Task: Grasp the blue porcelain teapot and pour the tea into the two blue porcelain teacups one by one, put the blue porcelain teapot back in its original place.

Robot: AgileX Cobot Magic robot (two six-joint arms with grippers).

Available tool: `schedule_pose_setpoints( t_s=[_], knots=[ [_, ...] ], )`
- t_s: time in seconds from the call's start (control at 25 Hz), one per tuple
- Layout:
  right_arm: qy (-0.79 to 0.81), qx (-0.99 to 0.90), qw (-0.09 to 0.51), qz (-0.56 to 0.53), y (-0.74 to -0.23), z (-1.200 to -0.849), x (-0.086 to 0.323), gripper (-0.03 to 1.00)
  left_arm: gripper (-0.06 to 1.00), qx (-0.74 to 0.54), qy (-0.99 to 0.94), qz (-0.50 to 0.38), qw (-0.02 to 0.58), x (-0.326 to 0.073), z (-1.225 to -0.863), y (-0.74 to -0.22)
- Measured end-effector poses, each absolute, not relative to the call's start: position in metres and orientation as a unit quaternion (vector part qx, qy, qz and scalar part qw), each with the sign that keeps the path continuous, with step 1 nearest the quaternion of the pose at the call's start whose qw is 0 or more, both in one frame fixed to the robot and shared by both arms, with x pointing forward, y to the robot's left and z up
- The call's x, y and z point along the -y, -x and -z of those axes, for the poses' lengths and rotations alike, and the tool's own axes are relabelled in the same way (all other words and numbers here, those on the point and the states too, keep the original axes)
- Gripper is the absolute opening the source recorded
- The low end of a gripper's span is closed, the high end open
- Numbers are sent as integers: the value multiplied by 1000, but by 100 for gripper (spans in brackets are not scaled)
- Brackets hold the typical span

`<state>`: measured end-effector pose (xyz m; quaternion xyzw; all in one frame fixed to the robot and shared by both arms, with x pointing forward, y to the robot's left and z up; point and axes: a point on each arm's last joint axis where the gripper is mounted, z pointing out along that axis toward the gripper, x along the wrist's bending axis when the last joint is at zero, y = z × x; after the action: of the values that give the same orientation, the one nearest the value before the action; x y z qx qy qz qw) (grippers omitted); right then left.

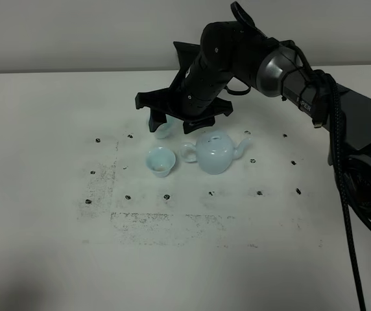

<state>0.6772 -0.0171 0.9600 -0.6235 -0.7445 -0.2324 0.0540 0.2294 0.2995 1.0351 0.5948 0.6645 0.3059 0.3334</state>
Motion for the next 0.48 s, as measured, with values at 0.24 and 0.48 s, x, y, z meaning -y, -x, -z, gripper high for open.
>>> schedule_pose_setpoints(
  t_s=[0.24, 0.48],
  knots=[
    [630, 742, 80, 214, -675, -953, 18, 59, 72, -664, -595, -306, 333, -300, -1035, -229],
    [630, 746, 90, 195, -672, -948, 19, 59, 72, -664, -595, -306, 333, -300, -1035, -229]
  ],
)
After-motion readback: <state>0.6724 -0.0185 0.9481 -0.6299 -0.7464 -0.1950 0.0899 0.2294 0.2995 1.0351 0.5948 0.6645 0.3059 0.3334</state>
